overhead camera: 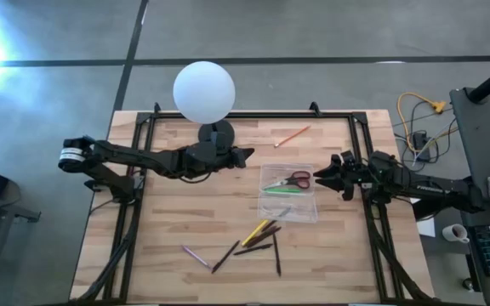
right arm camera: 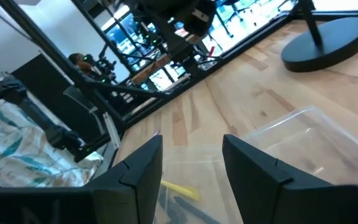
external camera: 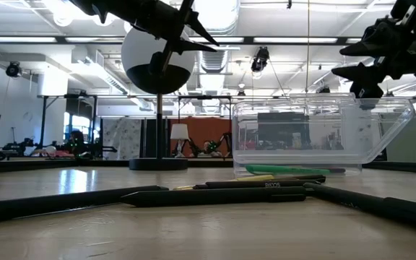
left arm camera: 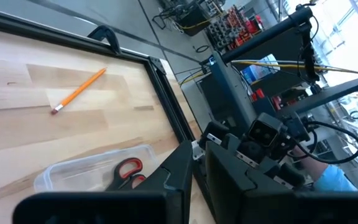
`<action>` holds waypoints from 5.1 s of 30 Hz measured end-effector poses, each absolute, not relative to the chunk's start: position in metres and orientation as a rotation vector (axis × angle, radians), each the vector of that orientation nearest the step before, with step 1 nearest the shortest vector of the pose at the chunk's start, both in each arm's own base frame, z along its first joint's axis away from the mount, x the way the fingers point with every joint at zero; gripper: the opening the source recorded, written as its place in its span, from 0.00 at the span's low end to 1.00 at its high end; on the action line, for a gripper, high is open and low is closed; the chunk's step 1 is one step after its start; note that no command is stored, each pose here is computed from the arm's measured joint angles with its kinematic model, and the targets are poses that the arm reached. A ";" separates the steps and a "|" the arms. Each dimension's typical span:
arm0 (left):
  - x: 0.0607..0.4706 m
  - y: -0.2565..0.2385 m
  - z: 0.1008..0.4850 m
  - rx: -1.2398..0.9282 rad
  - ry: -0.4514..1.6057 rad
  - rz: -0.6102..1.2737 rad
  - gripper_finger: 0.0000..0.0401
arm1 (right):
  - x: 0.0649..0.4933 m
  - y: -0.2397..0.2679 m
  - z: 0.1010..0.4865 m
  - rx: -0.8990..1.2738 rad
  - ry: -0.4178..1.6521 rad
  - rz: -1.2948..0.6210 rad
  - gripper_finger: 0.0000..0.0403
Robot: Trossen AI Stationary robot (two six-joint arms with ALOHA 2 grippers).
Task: Pick & place school supplies into a supply box
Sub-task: Put the pink ballpen into the supply box
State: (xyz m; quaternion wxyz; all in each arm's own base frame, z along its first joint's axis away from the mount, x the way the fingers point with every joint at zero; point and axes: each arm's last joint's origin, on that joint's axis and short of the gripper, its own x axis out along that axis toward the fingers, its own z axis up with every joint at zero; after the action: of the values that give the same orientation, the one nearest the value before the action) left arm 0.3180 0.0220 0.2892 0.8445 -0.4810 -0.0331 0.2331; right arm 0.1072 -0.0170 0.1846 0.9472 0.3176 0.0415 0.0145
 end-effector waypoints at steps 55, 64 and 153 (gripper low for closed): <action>0.318 0.022 0.289 -1.001 -0.063 0.493 0.07 | 0.107 -0.016 0.185 0.647 0.089 0.039 0.40; 0.318 0.017 0.283 -0.967 0.091 0.368 0.07 | 0.107 -0.016 0.185 0.647 0.089 0.039 0.40; 0.269 -0.157 0.139 -0.075 1.436 -0.159 0.04 | 0.123 -0.030 0.272 0.564 0.248 -0.371 0.40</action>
State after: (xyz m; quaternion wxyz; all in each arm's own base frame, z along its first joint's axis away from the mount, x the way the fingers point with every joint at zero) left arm 0.2686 -0.1565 0.1390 0.7496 -0.0342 0.6570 -0.0726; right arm 0.1226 -0.0304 0.2719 0.9361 0.2757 0.1214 -0.1818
